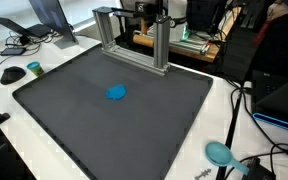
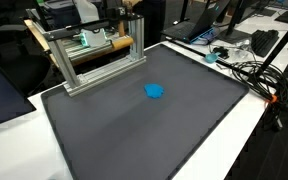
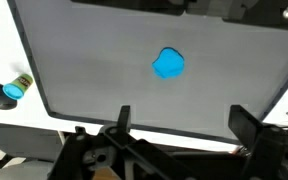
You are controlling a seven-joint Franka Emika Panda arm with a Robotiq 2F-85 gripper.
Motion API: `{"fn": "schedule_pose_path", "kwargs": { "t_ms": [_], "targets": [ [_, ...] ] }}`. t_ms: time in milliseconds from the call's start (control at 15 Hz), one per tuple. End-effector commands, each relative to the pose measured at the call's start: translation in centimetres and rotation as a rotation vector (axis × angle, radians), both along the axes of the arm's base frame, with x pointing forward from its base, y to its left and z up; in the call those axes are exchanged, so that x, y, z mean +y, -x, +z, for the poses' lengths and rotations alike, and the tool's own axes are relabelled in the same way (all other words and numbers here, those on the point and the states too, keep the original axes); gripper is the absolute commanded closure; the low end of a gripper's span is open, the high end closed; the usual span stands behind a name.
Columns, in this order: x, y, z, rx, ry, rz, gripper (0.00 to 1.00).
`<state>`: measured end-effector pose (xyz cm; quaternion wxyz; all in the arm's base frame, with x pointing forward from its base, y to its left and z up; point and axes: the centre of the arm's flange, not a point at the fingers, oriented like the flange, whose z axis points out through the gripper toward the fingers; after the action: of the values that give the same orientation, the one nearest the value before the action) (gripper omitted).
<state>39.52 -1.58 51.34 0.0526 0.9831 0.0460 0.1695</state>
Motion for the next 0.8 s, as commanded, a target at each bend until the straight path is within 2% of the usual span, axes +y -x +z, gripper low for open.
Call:
{"fn": "schedule_pose_path", "kwargs": {
  "t_ms": [0, 133, 400, 733],
  "targets": [
    [0.3, -6.7, -0.1, -0.02, -0.025, -0.011, 0.0],
    [1.3, -10.2, -0.9, -0.01, -0.027, -0.003, 0.0],
    [3.3, -15.7, -3.5, 0.065, -0.019, 0.027, 0.0],
    [4.5, -19.5, -6.3, 0.157, -0.07, 0.029, 0.0]
  ]
}}
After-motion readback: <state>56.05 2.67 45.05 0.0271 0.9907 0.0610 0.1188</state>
